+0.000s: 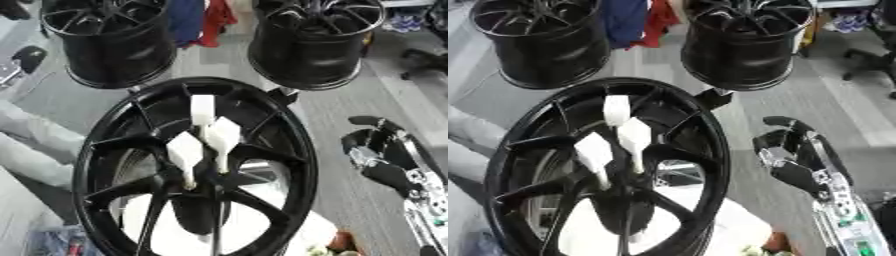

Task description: Pull the pin out of the wheel hub.

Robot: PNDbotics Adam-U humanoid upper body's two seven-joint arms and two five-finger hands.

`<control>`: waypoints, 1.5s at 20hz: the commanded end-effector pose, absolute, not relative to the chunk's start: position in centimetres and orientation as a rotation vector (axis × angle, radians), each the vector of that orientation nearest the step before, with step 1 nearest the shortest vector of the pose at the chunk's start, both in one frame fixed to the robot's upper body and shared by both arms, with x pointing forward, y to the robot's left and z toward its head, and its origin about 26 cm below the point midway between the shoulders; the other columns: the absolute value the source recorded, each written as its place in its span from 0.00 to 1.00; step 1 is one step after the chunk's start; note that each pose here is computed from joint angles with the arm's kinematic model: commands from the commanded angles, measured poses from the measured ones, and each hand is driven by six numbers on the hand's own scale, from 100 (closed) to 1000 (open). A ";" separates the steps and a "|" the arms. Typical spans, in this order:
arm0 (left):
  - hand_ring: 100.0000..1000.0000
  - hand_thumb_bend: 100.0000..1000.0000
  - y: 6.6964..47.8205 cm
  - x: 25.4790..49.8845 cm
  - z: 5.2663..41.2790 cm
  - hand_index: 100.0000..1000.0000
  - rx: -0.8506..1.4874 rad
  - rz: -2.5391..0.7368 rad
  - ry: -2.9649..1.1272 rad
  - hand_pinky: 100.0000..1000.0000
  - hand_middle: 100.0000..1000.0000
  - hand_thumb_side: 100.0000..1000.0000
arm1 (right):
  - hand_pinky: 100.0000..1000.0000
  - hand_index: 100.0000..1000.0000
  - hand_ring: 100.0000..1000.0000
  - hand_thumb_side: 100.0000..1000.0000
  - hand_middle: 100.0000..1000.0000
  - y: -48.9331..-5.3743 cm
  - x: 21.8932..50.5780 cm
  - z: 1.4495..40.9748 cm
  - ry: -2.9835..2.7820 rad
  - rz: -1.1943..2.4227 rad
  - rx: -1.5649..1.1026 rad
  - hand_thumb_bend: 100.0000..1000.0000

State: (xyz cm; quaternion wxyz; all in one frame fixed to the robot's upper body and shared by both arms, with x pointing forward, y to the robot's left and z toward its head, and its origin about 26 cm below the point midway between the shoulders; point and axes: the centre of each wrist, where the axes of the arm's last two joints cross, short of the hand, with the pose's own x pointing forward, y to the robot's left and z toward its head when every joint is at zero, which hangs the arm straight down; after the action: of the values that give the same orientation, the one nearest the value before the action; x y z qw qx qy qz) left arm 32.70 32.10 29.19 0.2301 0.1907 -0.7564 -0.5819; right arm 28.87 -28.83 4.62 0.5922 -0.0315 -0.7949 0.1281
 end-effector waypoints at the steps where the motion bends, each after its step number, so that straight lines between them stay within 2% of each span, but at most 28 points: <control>1: 0.69 0.34 30.1 32.1 31.2 0.85 0.457 -1.973 -1.911 0.72 0.71 0.22 | 0.61 0.69 0.60 0.00 0.73 -29.2 29.1 5.5 -1.868 0.339 -0.081 0.19; 3: 0.69 0.33 28.1 32.1 31.5 0.85 0.359 -2.150 -1.820 0.72 0.71 0.16 | 0.61 0.69 0.60 0.00 0.73 -29.3 29.1 5.4 -1.863 0.344 -0.081 0.19; 7: 0.72 0.30 24.9 31.8 31.5 0.86 0.207 -2.385 -1.669 0.73 0.73 0.12 | 0.61 0.69 0.60 0.00 0.73 -29.4 29.0 5.3 -1.857 0.350 -0.082 0.19; 12: 0.73 0.33 22.1 32.5 28.2 0.88 0.133 -2.522 -1.512 0.72 0.77 0.13 | 0.61 0.69 0.60 0.00 0.73 -29.4 28.9 5.2 -1.852 0.359 -0.077 0.19; 16: 0.74 0.35 21.0 34.3 24.9 0.88 0.094 -2.570 -1.415 0.72 0.78 0.14 | 0.61 0.69 0.60 0.00 0.73 -29.3 28.9 5.1 -1.850 0.361 -0.072 0.18; 21: 0.75 0.37 21.0 35.9 22.7 0.89 0.095 -2.610 -1.348 0.72 0.80 0.14 | 0.61 0.69 0.60 0.00 0.73 -29.3 28.9 5.1 -1.850 0.359 -0.073 0.18; 30: 0.79 0.40 20.2 36.9 22.1 0.90 0.067 -2.622 -1.361 0.74 0.84 0.17 | 0.61 0.69 0.60 0.00 0.73 -29.3 28.9 5.1 -1.849 0.358 -0.072 0.18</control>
State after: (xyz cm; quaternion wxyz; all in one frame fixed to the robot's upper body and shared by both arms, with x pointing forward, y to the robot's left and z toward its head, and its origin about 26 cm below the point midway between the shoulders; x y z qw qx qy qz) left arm 36.75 20.15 21.10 0.1806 0.0408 -0.5243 -0.8311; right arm 28.72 -29.01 4.35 0.5963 -0.0272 -0.7891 0.1451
